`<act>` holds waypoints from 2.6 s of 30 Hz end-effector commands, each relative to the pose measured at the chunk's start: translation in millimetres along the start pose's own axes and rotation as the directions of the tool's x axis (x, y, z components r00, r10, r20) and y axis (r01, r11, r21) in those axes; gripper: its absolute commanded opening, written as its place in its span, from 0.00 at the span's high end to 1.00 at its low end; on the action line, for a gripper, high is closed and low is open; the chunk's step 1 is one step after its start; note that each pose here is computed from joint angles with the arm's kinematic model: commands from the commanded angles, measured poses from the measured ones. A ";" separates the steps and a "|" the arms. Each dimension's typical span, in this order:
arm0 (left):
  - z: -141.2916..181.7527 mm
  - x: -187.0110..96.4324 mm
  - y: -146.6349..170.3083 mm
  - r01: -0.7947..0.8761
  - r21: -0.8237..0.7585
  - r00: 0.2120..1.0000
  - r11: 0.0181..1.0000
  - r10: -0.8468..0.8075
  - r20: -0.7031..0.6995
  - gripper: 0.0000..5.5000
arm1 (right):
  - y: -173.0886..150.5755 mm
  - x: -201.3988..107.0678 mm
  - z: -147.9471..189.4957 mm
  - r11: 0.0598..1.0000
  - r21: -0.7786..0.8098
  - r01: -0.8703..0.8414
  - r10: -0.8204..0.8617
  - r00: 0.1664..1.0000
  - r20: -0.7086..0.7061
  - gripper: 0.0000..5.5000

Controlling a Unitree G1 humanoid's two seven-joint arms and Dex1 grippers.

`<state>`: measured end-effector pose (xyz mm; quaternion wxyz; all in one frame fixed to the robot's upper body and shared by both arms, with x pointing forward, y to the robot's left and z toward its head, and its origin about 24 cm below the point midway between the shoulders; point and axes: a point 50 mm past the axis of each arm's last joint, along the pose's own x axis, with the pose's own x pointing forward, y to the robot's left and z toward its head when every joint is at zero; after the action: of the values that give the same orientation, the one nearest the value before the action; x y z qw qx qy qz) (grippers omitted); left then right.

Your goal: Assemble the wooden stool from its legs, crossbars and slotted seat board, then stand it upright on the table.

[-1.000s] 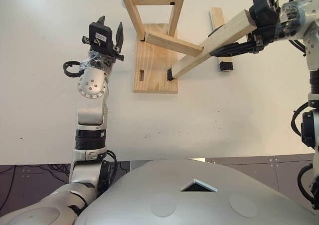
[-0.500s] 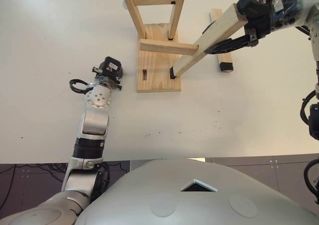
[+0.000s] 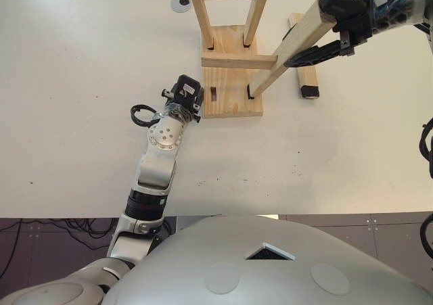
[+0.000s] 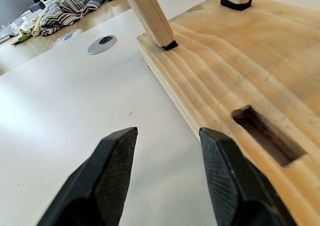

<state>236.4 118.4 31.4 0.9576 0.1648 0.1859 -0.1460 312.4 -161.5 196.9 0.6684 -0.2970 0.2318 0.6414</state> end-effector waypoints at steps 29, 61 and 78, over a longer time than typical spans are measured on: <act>-26.6 2.1 35.8 -0.123 -0.033 0.992 0.992 0.121 -0.046 0.59 | 3.6 42.2 -15.4 0.952 0.306 0.001 -0.042 0.991 0.127 0.63; -34.6 -1.6 110.7 -0.320 -0.026 0.946 0.947 0.318 -0.063 0.59 | 28.5 62.2 -121.4 0.287 0.738 0.611 -0.774 0.601 -0.197 0.44; -19.4 4.7 104.2 -0.304 -0.052 0.953 0.951 0.304 -0.006 0.59 | 47.2 91.3 -159.3 0.153 0.710 0.687 -0.741 0.555 -0.378 0.40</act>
<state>267.4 218.6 34.4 0.9711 0.1644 0.1727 0.0075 287.9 -208.0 26.8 0.9558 -0.0291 0.2804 0.0835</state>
